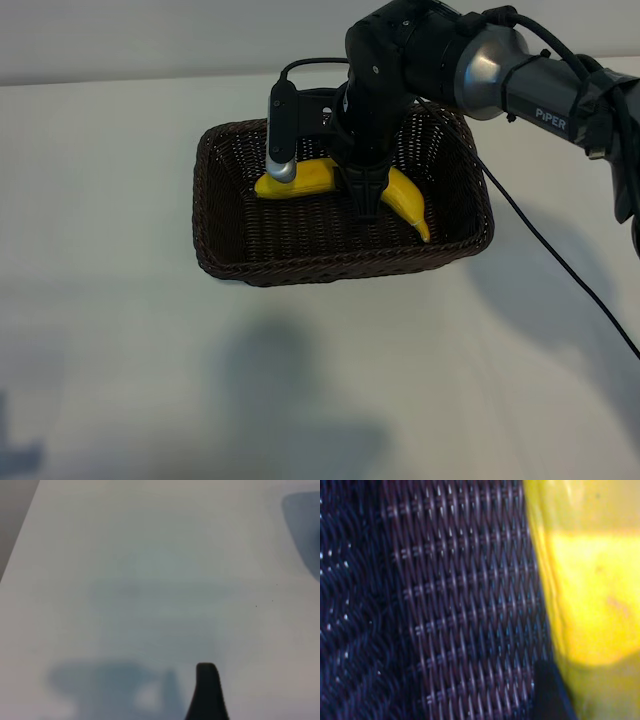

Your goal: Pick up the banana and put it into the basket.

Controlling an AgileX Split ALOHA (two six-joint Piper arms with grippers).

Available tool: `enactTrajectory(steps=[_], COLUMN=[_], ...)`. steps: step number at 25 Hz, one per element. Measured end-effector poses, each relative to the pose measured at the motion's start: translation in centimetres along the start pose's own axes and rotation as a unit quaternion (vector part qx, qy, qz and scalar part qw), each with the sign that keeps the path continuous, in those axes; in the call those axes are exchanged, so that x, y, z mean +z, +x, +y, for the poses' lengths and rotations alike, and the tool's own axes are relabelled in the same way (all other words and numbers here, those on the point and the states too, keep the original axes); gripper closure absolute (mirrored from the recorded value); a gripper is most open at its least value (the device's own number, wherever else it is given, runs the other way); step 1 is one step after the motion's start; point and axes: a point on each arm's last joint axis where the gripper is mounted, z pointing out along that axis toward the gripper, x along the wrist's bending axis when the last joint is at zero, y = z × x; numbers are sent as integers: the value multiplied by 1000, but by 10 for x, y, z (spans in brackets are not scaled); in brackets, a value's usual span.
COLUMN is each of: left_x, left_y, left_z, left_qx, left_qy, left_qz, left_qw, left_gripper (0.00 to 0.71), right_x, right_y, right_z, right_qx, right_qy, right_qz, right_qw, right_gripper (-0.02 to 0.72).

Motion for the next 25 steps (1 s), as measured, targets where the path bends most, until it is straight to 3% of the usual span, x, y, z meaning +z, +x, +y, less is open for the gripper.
enactTrajectory(steps=[3, 8, 20, 25], left_x=[0, 0, 0, 0], left_y=[0, 0, 0, 0], left_z=[0, 0, 0, 0], left_qx=[0, 0, 0, 1], left_qy=[0, 0, 0, 0], left_qz=[0, 0, 0, 0], left_qw=[1000, 1000, 1000, 1000], left_gripper=[138, 138, 138, 138], right_x=[0, -5, -62, -73], right_y=[0, -3, -14, -23], right_z=[0, 3, 7, -4], right_qx=[0, 5, 11, 70], right_qy=[0, -8, -4, -2], right_qz=[0, -4, -22, -33], right_qw=[1000, 1000, 1000, 997], right_gripper=[243, 117, 136, 136])
